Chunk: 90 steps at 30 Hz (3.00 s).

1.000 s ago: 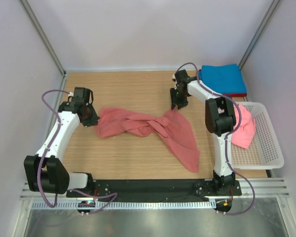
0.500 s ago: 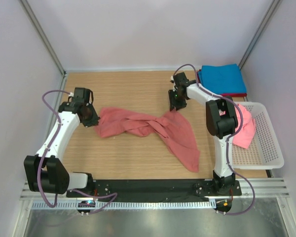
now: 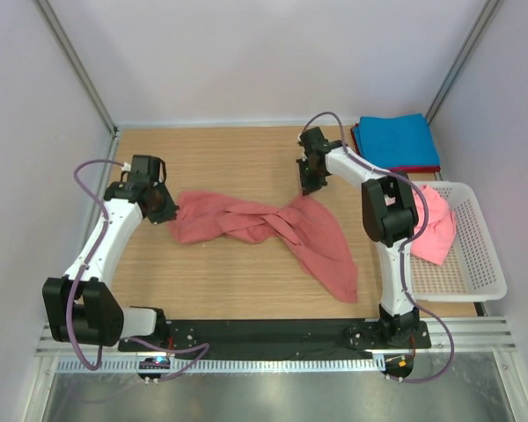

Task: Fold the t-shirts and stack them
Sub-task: Flatten the tshirt out

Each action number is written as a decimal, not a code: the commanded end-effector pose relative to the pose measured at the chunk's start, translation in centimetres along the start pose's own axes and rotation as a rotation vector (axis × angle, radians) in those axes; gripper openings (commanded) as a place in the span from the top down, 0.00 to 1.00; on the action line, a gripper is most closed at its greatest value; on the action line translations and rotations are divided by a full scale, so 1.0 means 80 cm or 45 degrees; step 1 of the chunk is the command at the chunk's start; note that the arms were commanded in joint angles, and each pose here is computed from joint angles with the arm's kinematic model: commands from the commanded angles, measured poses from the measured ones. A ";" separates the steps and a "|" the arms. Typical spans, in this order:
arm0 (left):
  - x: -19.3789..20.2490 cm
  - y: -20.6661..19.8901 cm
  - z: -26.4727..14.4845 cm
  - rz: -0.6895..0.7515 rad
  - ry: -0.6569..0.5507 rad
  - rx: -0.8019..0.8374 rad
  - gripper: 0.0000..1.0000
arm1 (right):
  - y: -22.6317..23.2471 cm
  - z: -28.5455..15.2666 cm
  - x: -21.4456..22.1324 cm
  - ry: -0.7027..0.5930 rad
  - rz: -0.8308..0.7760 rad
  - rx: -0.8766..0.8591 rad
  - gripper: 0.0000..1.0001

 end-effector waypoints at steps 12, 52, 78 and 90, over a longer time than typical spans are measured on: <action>-0.157 -0.029 -0.228 -0.222 -0.839 0.141 1.00 | -0.019 -0.438 -0.073 -1.011 0.358 0.125 0.99; -0.240 -0.027 -0.522 0.072 -1.713 0.277 1.00 | 0.008 -0.698 0.001 -1.439 0.338 -0.561 0.99; -0.070 0.030 -0.686 -0.299 -1.962 0.870 0.99 | -0.046 -0.847 0.210 -1.660 0.551 -1.146 0.99; -0.220 -0.036 -0.477 0.023 -1.568 0.379 1.00 | -0.028 -0.677 0.060 -1.490 0.540 -0.571 0.99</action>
Point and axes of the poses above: each gripper's point midway between its finger pads, its own z axis out along the fingers, its own y axis along the line the jaws close on, x = y × z, the point moved 5 cm from there along -z, back along the fingers, and after that the axes turned 8 degrees about z, right-handed, at the moved point
